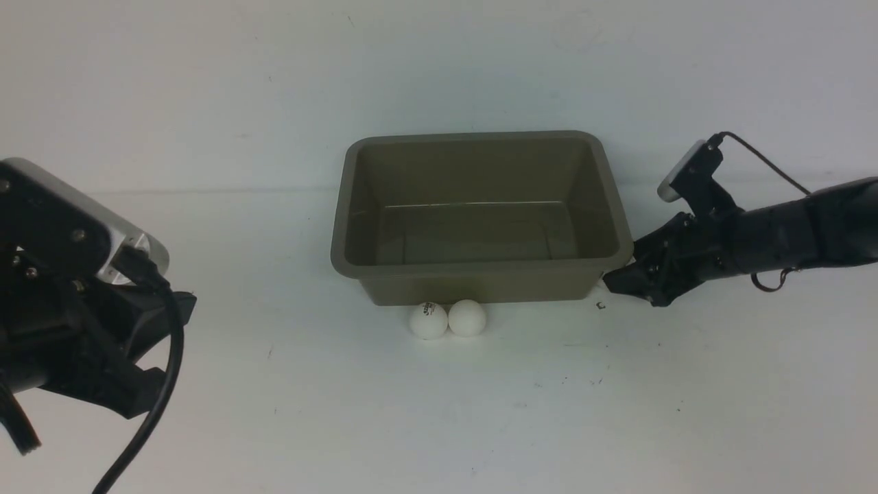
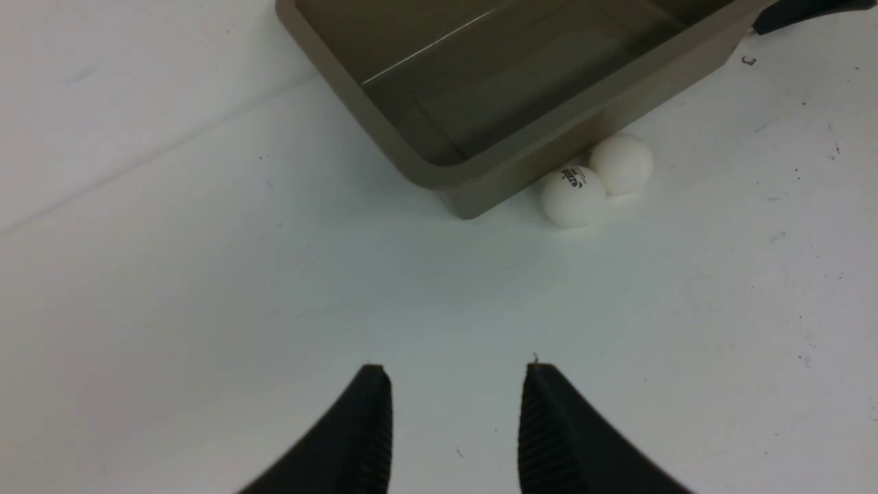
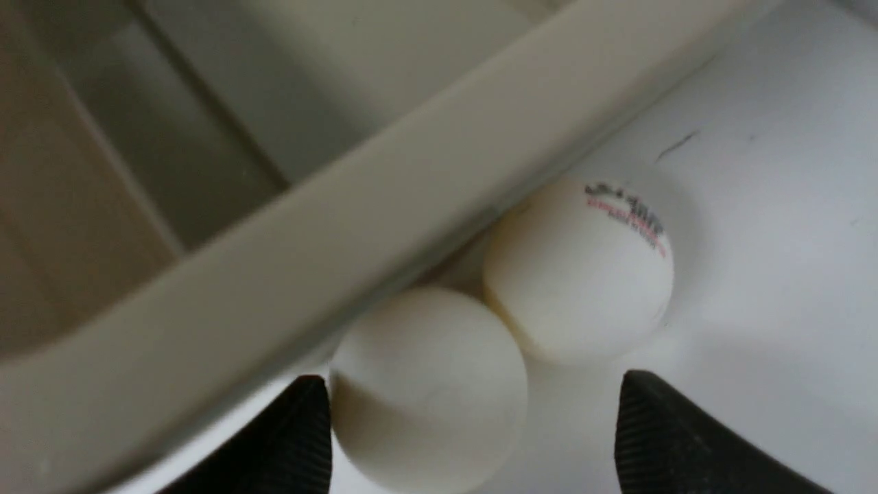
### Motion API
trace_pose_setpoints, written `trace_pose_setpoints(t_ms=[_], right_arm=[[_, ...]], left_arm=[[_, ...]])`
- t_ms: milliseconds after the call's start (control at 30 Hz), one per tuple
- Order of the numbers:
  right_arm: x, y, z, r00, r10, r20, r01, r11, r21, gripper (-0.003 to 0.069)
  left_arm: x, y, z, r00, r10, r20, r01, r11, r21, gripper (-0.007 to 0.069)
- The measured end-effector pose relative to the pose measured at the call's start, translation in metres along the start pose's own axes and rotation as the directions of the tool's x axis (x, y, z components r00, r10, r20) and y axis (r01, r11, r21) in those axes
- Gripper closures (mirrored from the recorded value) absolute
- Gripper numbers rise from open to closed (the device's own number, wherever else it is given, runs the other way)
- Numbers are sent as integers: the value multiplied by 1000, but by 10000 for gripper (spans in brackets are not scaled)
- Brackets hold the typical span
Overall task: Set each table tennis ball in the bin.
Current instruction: Use the right arm to clamp the table tennis ball closest to it
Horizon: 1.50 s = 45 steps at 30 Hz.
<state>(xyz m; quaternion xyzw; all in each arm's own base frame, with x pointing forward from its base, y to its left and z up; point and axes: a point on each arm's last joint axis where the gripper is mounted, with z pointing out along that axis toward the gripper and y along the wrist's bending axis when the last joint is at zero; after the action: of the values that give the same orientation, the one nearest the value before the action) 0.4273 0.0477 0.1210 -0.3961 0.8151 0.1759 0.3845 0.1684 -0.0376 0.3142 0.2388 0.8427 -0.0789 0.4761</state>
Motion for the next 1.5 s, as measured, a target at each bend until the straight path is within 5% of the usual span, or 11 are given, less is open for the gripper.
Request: trace_pose_setpoints(t_ms=[600, 767, 1200, 1500], right_arm=[[-3, -2, 0, 999, 15, 32, -16, 1000, 16, 181], [-3, -2, 0, 999, 25, 39, -26, 999, 21, 269], [-1, -7, 0, 999, 36, 17, -37, 996, 80, 652], [0, -9, 0, 999, 42, 10, -42, 994, 103, 673]], left_arm=[[0, 0, 0, 1000, -1, 0, 1, 1000, 0, 385], [0, 0, 0, 1000, -1, 0, 1, 1000, 0, 385], [0, 0, 0, 1000, -8, 0, 8, 1000, 0, 385], [0, 0, 0, 1000, -8, -1, 8, 1000, 1, 385]])
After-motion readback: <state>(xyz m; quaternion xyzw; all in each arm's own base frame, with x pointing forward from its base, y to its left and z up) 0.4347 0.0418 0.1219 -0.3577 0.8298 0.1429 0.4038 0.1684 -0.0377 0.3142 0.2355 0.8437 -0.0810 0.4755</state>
